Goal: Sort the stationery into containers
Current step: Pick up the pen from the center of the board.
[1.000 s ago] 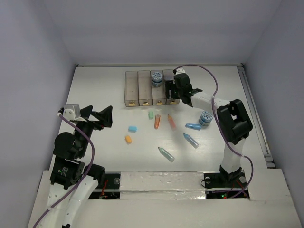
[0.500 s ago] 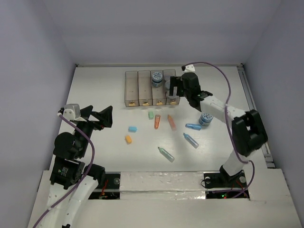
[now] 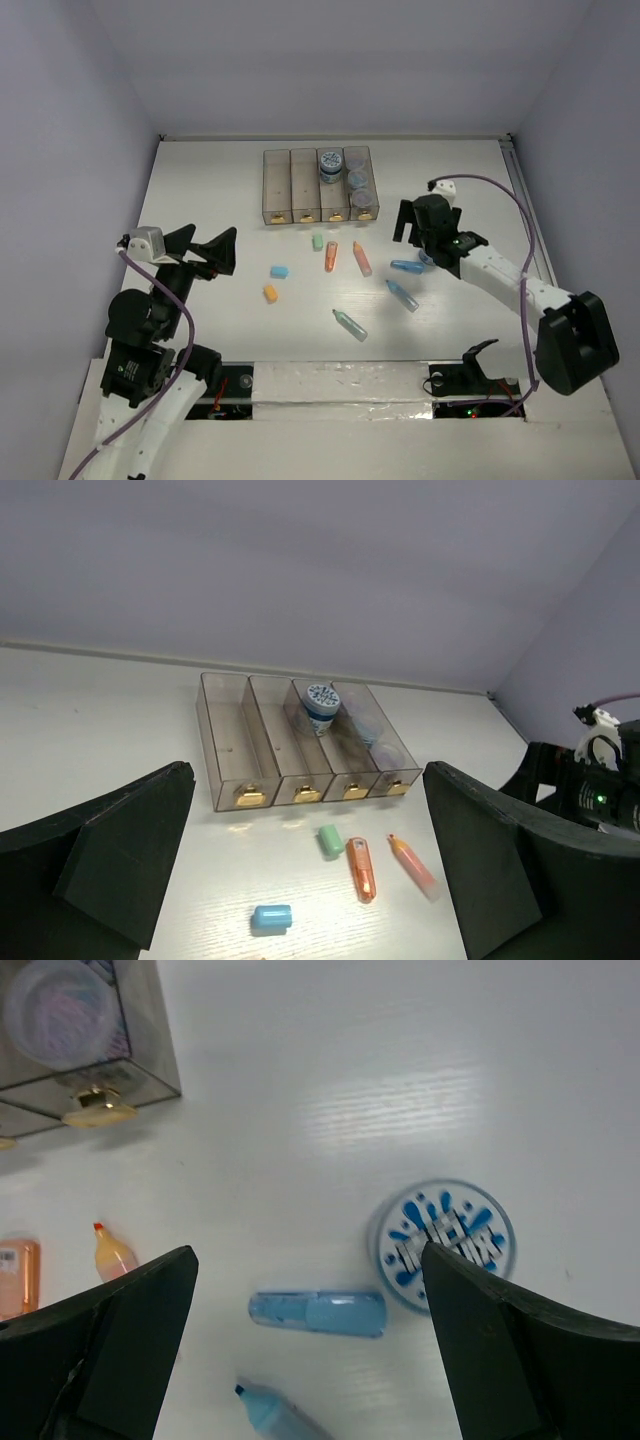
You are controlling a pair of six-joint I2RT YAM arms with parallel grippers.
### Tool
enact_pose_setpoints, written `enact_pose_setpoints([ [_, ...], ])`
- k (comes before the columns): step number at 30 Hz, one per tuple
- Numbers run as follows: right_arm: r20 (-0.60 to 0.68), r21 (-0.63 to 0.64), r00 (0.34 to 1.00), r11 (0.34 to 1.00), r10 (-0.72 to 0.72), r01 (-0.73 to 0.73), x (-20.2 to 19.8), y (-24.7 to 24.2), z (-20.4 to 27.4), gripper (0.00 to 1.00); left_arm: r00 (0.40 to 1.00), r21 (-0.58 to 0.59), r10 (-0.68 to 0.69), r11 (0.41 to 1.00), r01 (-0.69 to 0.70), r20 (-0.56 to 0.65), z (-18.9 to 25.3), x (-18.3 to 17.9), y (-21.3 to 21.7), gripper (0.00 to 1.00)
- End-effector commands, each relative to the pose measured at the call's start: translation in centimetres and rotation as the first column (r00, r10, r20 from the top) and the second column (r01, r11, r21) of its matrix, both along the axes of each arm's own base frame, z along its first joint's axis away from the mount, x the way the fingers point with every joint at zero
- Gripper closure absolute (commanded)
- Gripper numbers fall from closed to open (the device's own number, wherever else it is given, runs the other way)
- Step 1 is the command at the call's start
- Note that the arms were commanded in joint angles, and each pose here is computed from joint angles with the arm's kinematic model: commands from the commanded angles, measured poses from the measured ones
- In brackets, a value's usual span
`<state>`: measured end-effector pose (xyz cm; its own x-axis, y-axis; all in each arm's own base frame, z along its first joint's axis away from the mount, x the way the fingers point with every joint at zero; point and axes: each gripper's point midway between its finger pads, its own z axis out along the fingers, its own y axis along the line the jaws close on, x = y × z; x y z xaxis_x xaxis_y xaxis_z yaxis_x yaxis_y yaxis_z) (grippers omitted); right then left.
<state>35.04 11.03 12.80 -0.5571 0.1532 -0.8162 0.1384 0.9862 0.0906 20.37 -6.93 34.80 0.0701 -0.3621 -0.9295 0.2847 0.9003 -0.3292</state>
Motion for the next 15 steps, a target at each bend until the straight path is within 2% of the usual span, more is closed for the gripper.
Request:
enact_pose_setpoints([
  [1,-0.001,0.011,0.994,0.994,-0.112,0.112,-2.7,-2.5,1.1,0.00,0.995,-0.025,-0.018,0.999,0.021,0.094,2.6,-1.2,0.0,0.01],
  [7,-0.034,0.008,0.984,0.984,-0.177,0.177,-4.7,-4.0,0.2,0.00,0.993,-0.038,-0.031,0.999,0.036,0.114,3.0,-2.1,0.0,0.01],
  [9,-0.043,0.041,0.992,0.992,-0.120,0.122,-4.8,-2.9,0.2,0.02,0.991,-0.040,-0.041,0.998,0.046,0.124,3.2,-2.5,0.0,0.01],
  [10,-0.043,0.056,0.995,0.994,-0.090,0.092,-4.8,-2.4,0.2,0.06,0.991,-0.042,-0.048,0.998,0.054,0.128,3.3,-2.6,-0.1,0.01],
  [12,-0.065,0.115,0.998,0.993,0.024,-0.017,-5.1,-0.3,0.0,0.10,0.990,-0.045,-0.047,0.998,0.053,0.131,3.3,-2.7,-0.1,0.01],
  [15,-0.182,0.123,0.976,0.988,0.119,-0.097,-6.2,1.1,-1.6,0.12,0.990,-0.045,-0.053,0.997,0.059,0.134,3.3,-2.9,-0.1,0.01],
])
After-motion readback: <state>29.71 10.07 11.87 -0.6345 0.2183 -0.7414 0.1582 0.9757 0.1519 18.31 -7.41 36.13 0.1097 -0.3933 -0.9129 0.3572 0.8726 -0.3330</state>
